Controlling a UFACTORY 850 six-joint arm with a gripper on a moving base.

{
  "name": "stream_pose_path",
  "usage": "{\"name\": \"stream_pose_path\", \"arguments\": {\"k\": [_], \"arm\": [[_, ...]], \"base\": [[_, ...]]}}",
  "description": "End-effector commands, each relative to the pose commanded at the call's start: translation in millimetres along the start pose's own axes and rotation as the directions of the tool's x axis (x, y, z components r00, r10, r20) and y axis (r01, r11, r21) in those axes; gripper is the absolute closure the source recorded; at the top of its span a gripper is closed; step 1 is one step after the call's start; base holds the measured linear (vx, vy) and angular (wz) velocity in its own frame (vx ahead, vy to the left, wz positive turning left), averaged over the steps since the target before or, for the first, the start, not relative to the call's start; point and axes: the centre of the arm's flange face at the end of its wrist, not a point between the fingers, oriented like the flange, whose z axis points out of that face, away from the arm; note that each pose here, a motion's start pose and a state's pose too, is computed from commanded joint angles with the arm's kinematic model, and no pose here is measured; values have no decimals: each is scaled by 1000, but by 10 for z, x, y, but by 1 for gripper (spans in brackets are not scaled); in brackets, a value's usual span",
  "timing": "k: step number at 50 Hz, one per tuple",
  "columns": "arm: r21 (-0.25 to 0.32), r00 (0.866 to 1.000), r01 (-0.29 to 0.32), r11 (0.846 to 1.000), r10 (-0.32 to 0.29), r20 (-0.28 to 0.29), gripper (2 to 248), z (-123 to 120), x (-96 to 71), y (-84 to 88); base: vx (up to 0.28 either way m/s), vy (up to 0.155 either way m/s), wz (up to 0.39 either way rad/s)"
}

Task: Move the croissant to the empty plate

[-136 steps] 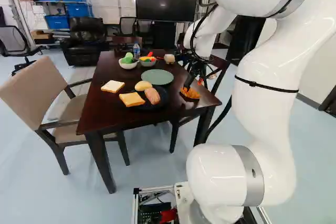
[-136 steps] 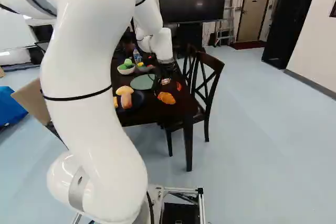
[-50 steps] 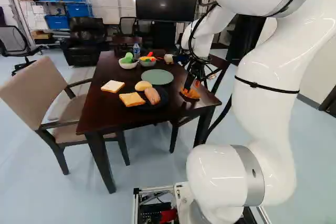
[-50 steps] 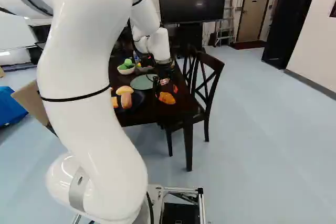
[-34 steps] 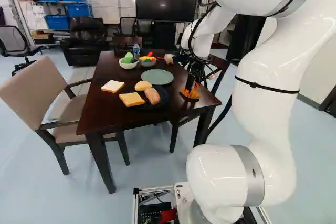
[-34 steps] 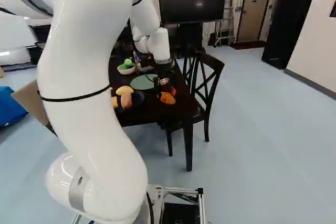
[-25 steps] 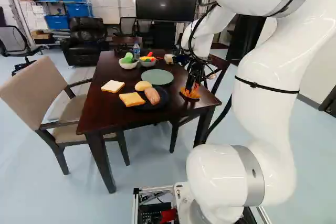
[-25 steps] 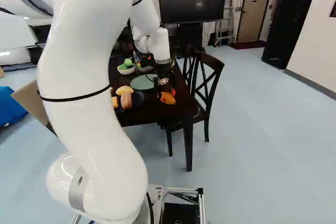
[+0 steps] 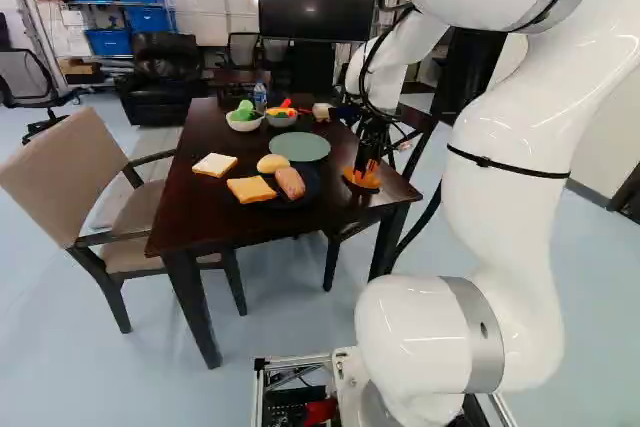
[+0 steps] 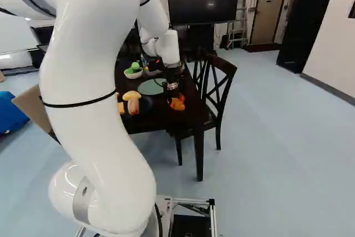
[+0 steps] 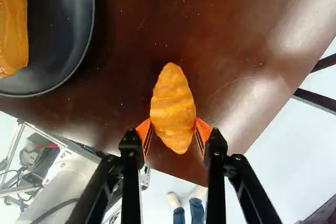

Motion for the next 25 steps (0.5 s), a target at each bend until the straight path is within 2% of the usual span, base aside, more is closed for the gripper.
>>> {"name": "stream_pose_path", "arguments": {"k": [3, 4, 25], "arm": [[0, 1000, 0, 1000, 0, 0, 119, 0, 0, 0], [0, 1000, 0, 1000, 0, 0, 130, 0, 0, 0], [0, 1000, 0, 1000, 0, 0, 129, 0, 0, 0]], "base": [[0, 0, 0], [0, 0, 0], [0, 0, 0]]}}
